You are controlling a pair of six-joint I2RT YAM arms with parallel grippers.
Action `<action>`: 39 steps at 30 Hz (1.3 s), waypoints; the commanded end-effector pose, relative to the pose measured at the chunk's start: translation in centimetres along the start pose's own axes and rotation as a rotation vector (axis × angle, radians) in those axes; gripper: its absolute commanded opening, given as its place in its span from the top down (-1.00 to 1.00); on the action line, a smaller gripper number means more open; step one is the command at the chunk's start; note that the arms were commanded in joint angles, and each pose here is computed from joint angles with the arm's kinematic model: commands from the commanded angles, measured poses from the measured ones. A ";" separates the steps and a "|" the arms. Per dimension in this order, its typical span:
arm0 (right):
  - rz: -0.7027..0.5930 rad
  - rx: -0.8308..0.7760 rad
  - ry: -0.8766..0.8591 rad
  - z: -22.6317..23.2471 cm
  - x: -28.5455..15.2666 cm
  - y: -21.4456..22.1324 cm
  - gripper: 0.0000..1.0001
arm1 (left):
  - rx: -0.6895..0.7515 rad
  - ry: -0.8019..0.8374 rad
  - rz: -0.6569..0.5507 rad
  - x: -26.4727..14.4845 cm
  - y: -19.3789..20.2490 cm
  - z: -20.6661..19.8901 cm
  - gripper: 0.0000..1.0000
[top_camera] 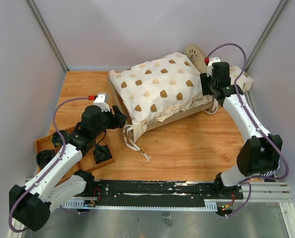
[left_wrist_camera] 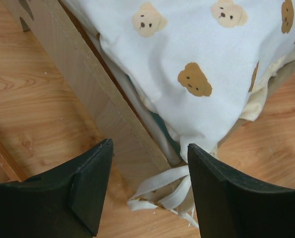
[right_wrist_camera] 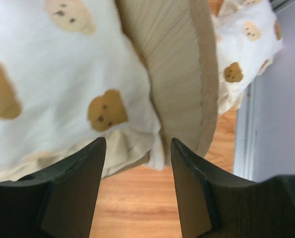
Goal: Set up the pet bed
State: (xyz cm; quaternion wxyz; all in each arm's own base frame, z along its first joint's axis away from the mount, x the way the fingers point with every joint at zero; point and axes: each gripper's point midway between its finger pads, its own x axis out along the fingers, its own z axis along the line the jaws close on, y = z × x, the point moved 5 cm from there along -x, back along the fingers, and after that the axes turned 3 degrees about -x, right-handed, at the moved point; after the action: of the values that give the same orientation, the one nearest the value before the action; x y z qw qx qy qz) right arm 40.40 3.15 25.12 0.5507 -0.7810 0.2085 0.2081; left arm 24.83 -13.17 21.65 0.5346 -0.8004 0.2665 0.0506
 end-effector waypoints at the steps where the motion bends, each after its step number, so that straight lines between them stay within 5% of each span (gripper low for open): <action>1: -0.054 0.091 -0.150 2.5 -4.9 -0.2 -0.14 | 0.002 0.046 0.014 -0.6 0.8 -0.4 -0.30; 19: -0.280 0.331 -0.794 23.0 -16.9 3.2 -0.08 | 0.074 0.150 -0.061 -2.3 2.4 0.0 -0.25; 39: -0.182 0.132 -0.804 32.5 -14.9 5.1 -0.14 | 0.108 0.233 -0.121 -3.2 2.3 -0.7 -0.24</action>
State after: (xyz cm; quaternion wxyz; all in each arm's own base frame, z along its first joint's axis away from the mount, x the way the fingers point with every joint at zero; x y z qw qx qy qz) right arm 21.29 32.70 18.98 0.6620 -0.5952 -0.0670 0.4506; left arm 20.96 -12.55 20.89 0.5459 -0.7911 0.2691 -0.0610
